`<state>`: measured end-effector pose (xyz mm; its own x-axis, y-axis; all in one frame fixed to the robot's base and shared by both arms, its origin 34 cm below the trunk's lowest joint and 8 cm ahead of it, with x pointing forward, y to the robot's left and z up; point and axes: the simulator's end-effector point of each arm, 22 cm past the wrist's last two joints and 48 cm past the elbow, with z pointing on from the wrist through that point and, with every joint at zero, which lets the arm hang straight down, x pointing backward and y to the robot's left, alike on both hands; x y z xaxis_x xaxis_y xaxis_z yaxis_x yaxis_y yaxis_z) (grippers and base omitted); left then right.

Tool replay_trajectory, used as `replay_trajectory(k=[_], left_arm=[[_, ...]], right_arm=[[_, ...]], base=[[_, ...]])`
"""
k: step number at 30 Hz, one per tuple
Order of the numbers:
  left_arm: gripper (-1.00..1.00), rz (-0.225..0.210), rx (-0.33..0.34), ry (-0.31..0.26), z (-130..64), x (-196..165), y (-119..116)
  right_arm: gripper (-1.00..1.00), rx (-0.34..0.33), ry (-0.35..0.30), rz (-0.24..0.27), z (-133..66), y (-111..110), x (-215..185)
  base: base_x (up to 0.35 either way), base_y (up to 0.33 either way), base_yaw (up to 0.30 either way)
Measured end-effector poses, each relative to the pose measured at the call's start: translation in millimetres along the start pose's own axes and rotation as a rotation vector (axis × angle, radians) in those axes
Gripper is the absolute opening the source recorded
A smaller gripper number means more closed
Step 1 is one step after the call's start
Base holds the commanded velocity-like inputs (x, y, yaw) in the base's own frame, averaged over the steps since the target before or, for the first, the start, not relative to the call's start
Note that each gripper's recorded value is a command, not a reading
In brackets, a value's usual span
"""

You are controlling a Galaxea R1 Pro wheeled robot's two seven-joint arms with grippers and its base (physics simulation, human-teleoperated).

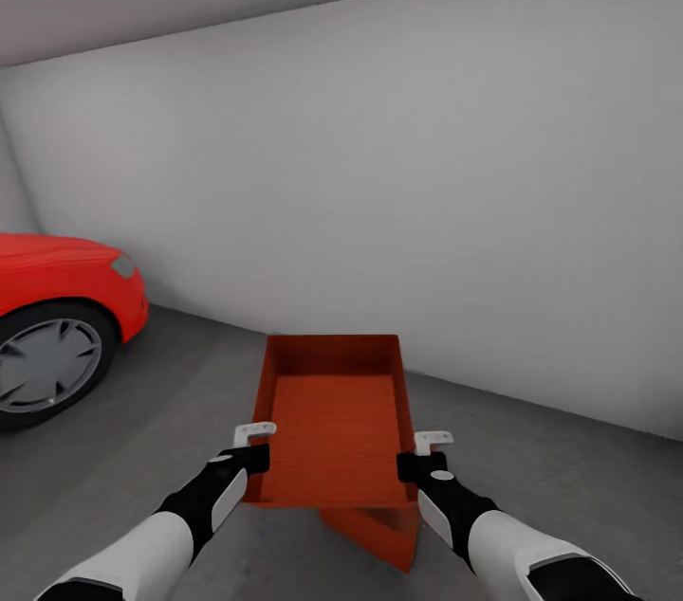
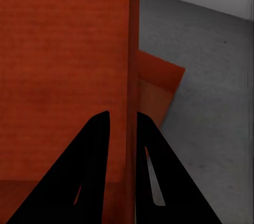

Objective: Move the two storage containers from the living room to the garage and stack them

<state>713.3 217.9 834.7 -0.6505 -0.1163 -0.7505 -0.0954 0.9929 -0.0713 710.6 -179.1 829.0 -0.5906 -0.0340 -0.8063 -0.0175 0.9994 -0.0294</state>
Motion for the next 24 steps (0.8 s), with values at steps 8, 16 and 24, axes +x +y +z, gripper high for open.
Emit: replay_trajectory(k=[8, 16, 24], left_arm=[[-1.0, 0.0, 0.0, 0.001, 0.4, 0.2, -0.1], [-1.0, -0.001, 0.001, 0.001, 0.5, 0.3, -0.4], [-1.0, -0.001, 0.001, 0.0, 0.2, 0.3, -0.4]], right_arm=[[-1.0, 0.0, 0.0, 0.0, 0.5, -0.1, 0.1], [-1.0, -0.001, 0.0, -0.001, 0.6, -0.4, 0.1], [-1.0, -0.001, 0.0, -0.001, 0.3, -0.5, 0.1]], base=[[0.101, 0.038, -0.286], [0.004, 0.001, -0.286], [0.064, 0.05, -0.286]])
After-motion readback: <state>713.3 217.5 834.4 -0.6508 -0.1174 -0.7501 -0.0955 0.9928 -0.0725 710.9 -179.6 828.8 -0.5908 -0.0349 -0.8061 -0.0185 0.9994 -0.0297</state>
